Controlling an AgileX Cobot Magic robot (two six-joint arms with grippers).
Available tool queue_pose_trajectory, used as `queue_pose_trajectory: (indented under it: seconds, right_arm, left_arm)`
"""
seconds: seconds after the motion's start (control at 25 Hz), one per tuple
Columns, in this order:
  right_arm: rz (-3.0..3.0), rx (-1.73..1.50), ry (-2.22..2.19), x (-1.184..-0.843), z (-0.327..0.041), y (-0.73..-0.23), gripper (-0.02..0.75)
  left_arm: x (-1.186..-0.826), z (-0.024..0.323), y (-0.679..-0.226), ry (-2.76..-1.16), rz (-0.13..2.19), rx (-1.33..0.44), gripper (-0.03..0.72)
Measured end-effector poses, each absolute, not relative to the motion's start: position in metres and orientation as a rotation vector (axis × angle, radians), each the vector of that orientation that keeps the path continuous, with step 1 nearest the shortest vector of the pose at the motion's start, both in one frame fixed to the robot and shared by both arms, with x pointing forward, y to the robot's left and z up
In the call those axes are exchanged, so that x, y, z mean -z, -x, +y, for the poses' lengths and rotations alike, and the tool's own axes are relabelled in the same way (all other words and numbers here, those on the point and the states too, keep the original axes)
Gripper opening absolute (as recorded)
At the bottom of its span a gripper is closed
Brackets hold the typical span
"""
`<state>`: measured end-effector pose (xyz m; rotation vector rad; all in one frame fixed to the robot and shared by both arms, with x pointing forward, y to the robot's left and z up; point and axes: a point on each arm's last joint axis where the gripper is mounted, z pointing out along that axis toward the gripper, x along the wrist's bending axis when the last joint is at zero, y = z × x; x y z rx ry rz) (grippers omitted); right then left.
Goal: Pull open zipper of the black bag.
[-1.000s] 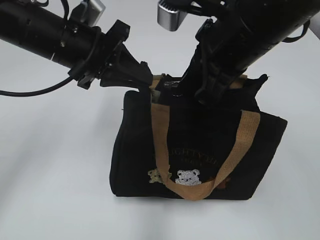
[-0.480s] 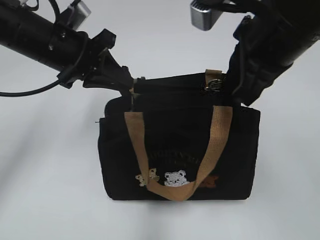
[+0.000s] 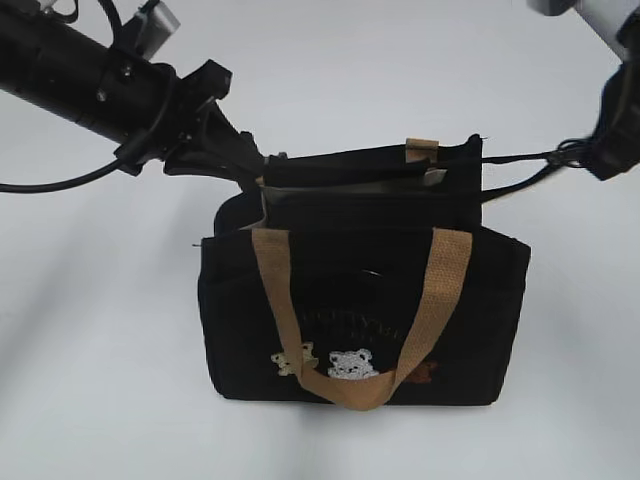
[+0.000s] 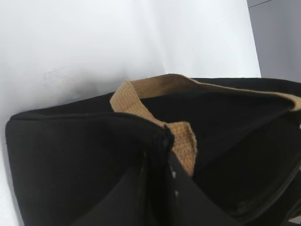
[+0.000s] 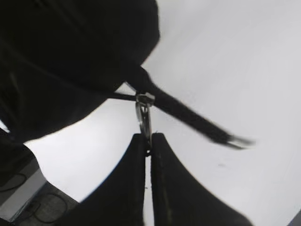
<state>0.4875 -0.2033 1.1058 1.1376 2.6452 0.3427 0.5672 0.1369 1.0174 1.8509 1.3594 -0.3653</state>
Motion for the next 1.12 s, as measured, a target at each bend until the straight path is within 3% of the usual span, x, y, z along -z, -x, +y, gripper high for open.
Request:
queue_pose_trajectory:
  seconds: [0.16, 0.32, 0.44, 0.56, 0.64, 0.96, 1.12]
  right_arm:
    - [2.599, -0.334, -1.279, -1.105, -0.224, -0.493, 0.002]
    - [2.622, -0.438, -1.336, -1.106, -0.218, -0.491, 0.029]
    - [2.644, -0.518, -1.377, -1.107, -0.213, -0.489, 0.186]
    - [2.629, -0.545, -1.434, -1.11, -0.212, -0.486, 0.409]
    - [2.601, -0.566, -1.458, -1.115, -0.213, -0.482, 0.489]
    - [2.453, -0.721, -1.453, -1.151, -0.225, -0.439, 0.512]
    - [2.43, -0.727, -1.461, -1.141, -0.236, -0.401, 0.512]
  left_arm:
    - [-1.017, 0.137, -0.567, -1.852, 1.36, 0.363, 0.027]
    - [-1.018, 0.137, -0.567, -1.855, 1.358, 0.368, 0.038]
    - [-1.025, 0.138, -0.563, -1.867, 1.334, 0.37, 0.139]
    - [-1.045, 0.142, -0.55, -1.905, 1.263, 0.353, 0.33]
    - [-1.064, 0.147, -0.537, -1.957, 1.198, 0.289, 0.411]
    - [-1.129, 0.194, -0.462, -2.14, 1.229, -0.055, 0.451]
    - [-1.134, 0.227, -0.406, -2.162, 1.33, -0.241, 0.45]
